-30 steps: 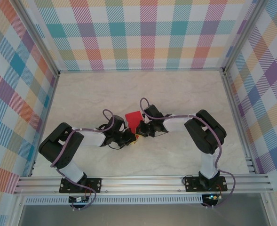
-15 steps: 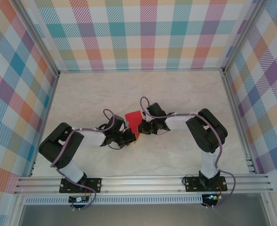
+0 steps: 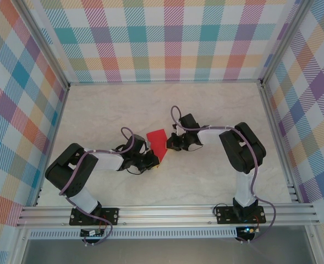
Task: Fold a paper plane with a square sheet of paper (pick it up from the middle)
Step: Third fold the triangle at the center of the table, then fourth fold the wing at the center of the table.
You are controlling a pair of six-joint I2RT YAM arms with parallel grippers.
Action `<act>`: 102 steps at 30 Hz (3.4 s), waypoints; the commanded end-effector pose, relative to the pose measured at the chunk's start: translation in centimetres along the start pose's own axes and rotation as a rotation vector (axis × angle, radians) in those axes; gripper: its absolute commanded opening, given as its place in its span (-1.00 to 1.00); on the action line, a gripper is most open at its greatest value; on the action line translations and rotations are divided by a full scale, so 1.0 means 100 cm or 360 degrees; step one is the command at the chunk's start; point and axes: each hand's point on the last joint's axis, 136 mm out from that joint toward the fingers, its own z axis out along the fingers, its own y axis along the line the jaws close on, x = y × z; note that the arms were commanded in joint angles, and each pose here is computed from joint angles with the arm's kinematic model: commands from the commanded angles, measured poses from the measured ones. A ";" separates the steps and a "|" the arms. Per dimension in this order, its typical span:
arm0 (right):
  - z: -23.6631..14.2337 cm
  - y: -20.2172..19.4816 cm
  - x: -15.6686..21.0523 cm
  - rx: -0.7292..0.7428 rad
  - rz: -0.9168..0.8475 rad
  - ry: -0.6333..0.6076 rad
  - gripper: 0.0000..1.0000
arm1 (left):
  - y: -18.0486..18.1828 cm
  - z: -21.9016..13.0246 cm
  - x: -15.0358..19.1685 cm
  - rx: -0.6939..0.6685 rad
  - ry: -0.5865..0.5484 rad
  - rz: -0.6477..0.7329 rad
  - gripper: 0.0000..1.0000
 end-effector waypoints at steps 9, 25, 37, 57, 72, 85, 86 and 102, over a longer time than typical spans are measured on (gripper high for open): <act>-0.039 0.005 -0.042 0.0158 -0.0038 -0.0253 -0.99 | 0.021 -0.002 0.013 -0.0173 0.0057 -0.0040 -1.00; -0.045 0.018 0.016 -0.0135 0.0135 -0.0115 -0.08 | -0.013 -0.023 -0.040 -0.0233 -0.0283 0.0147 -0.32; -0.016 0.030 0.013 -0.0223 0.0101 0.0030 -0.19 | 0.004 -0.021 -0.048 -0.0327 -0.0333 0.0110 -0.39; 0.003 0.039 0.016 -0.0291 0.0064 0.0130 -0.73 | 0.008 -0.023 -0.049 -0.0338 -0.0330 0.0117 -0.44; -0.047 0.017 0.015 0.0094 0.0378 -0.0373 -1.00 | -0.027 -0.053 -0.054 -0.0249 -0.0418 0.0392 0.06; -0.059 0.072 0.008 0.0222 0.0309 -0.0548 -1.00 | -0.031 -0.101 -0.055 -0.0334 -0.0632 0.0575 0.40; -0.058 0.074 0.007 0.0222 0.0301 -0.0550 -1.00 | -0.030 -0.105 -0.054 -0.0337 -0.0651 0.0581 0.41; -0.053 0.016 0.038 0.0571 0.0732 -0.0660 -1.00 | -0.034 -0.100 -0.035 -0.0200 -0.0587 0.0779 0.75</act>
